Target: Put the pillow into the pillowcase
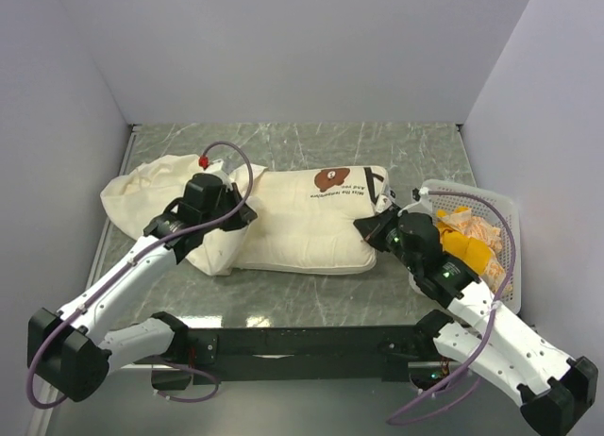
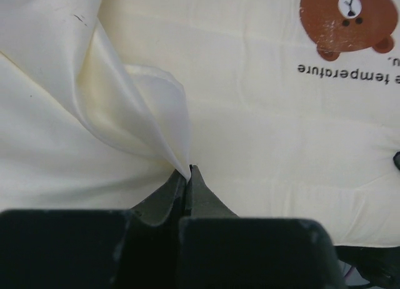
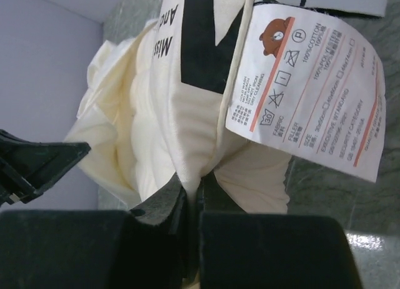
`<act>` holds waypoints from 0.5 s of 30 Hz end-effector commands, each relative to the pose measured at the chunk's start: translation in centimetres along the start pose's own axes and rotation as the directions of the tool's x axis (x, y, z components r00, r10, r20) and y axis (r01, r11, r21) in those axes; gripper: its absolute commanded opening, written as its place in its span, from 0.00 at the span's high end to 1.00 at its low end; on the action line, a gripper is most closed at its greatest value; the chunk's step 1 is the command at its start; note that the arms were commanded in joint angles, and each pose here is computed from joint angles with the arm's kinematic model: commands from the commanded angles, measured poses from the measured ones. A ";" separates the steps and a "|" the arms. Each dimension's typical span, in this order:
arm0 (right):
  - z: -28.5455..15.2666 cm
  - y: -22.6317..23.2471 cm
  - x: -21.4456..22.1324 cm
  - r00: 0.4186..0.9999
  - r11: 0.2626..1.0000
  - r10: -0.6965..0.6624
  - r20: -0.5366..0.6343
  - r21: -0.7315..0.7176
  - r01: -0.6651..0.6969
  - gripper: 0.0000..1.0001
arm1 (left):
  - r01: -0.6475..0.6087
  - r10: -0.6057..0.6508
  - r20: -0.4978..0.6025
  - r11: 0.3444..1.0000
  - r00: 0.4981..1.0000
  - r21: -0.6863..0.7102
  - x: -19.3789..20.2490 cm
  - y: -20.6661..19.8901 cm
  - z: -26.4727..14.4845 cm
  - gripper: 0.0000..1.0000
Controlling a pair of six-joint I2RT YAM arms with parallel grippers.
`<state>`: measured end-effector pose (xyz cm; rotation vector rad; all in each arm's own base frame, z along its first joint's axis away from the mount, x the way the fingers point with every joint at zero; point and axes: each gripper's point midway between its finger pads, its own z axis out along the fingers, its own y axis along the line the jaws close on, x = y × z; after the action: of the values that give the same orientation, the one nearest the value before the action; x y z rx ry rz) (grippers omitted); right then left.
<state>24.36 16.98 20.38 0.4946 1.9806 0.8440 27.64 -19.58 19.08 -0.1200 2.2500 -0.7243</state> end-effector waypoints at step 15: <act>3.2 -1.4 8.4 0.991 0.996 -0.027 -0.128 0.081 0.038 1.00 | 0.087 -0.087 -0.006 0.996 0.996 -0.002 5.9 -2.0 1.2 0.95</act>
<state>22.27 20.91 12.31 0.4265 2.1997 0.6752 22.99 -23.11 14.14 -0.0547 2.3568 -0.7113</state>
